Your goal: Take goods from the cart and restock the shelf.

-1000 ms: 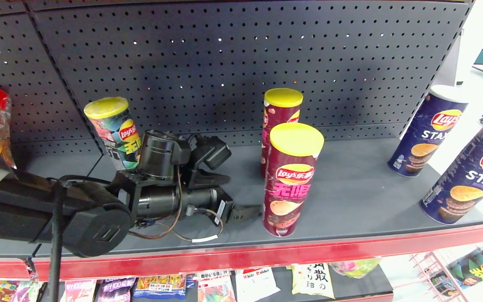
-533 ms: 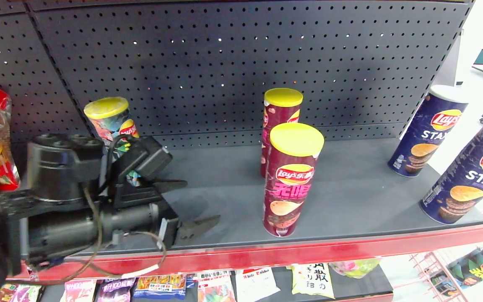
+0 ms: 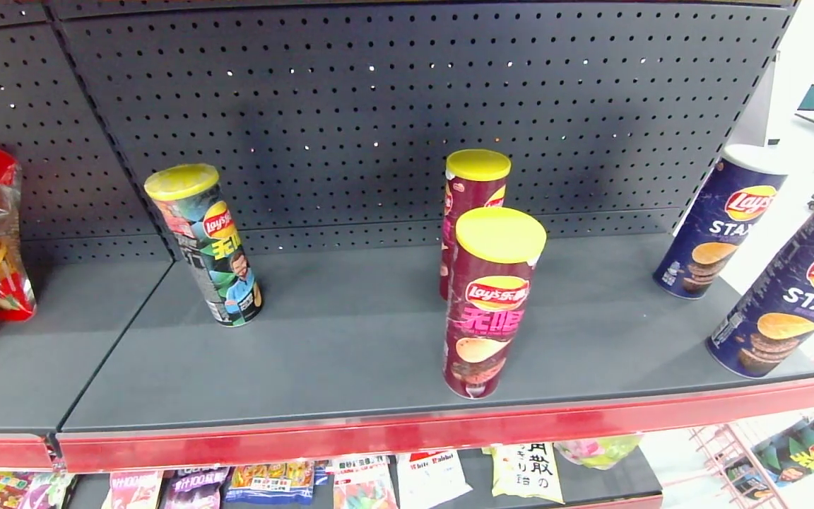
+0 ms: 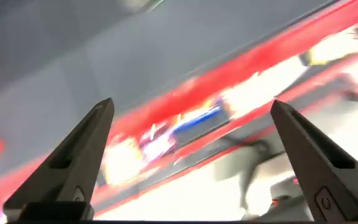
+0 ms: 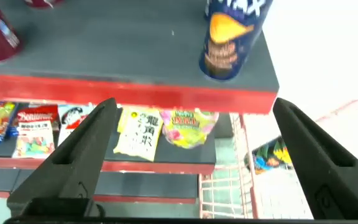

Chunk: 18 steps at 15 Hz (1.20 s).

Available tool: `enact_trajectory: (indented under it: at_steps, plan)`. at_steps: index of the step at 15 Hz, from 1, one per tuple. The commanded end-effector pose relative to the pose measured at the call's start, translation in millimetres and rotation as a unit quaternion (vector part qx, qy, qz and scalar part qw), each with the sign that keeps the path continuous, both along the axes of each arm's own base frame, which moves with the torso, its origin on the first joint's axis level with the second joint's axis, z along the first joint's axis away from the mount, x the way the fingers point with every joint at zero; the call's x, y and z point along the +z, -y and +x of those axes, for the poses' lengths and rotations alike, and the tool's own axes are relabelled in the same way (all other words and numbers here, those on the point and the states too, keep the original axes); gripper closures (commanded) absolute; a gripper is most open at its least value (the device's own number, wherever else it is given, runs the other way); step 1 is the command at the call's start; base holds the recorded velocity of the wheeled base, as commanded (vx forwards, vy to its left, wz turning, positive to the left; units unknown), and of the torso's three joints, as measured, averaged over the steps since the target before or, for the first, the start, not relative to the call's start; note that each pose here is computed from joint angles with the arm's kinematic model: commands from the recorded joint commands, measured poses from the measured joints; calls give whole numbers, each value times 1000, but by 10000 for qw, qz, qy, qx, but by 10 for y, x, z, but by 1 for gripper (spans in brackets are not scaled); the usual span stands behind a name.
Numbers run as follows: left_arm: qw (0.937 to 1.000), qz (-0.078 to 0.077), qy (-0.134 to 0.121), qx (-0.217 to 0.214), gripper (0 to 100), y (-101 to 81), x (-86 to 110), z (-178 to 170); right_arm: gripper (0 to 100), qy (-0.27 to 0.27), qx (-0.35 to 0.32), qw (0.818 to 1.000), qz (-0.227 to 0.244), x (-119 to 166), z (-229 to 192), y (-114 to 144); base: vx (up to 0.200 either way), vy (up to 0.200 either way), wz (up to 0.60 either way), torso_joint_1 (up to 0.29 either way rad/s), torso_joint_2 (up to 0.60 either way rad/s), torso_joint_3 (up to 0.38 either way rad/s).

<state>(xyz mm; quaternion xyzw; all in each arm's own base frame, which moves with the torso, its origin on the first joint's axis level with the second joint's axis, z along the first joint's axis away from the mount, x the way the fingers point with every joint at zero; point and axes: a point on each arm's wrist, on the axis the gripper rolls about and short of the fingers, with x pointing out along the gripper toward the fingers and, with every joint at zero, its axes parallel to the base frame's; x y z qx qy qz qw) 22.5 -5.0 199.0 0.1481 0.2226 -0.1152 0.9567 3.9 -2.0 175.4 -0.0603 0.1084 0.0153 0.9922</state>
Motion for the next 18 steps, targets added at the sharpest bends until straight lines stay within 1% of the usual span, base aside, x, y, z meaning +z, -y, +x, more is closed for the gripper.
enact_trajectory:
  at_steps: [1, 2, 3, 4, 5, 6, 7, 10, 16, 17, 18]
  plan:
    - [9902, -251, 950, 994, 0, -314, -222, -630, 0, 103, -44, 9999, -10, -126, -97, 14, 0, 0, 0, 0, 0, 0]
    - [9871, -313, 1047, 1173, 0, -313, -224, -672, 0, 126, -50, 9999, -16, -141, -112, 16, 0, 0, 0, 0, 0, 0]
    - [9862, -385, 1094, 1181, 0, -316, -222, -691, 0, 111, -53, 9999, -42, -149, -110, 16, 0, 0, 0, 0, 0, 0]
    - [9877, -410, 1090, 1046, 0, -337, -262, -724, 0, 51, -108, 9999, -81, -183, -103, 17, 0, 0, 0, 0, 0, 0]
    - [9889, -304, 1036, 1025, 0, -337, -273, -725, 0, 45, -183, 9998, -95, -183, -101, 19, 0, 0, 0, 0, 0, 0]
    - [9899, -91, 1068, 932, 0, -335, -265, -718, 0, 40, -318, 9994, -124, -178, -97, 24, 0, 0, 0, 0, 0, 0]
    - [9897, -49, 1093, 921, 0, -335, -261, -716, 0, 26, -415, 9990, -148, -184, -97, 29, 0, 0, 0, 0, 0, 0]
    - [9883, -5, 1129, 1022, 0, -345, -265, -727, 0, 4, -447, 9988, -182, -189, -94, 30, 0, 0, 0, 0, 0, 0]
    - [9877, -7, 1166, 1043, 0, -348, -265, -733, 0, -22, -410, 9988, -281, -206, -94, 30, -200, 0, 0, 6, 2, 2]
    - [9877, 0, 1167, 1040, 0, -348, -265, -733, 0, -22, -408, 9987, -289, -211, -95, 30, 0, 0, 0, 0, 0, 0]
    - [9874, 57, 1212, 1012, 0, -352, -265, -742, 0, -37, -400, 9988, -290, -224, -95, 29, 0, 0, 0, 0, 0, 0]
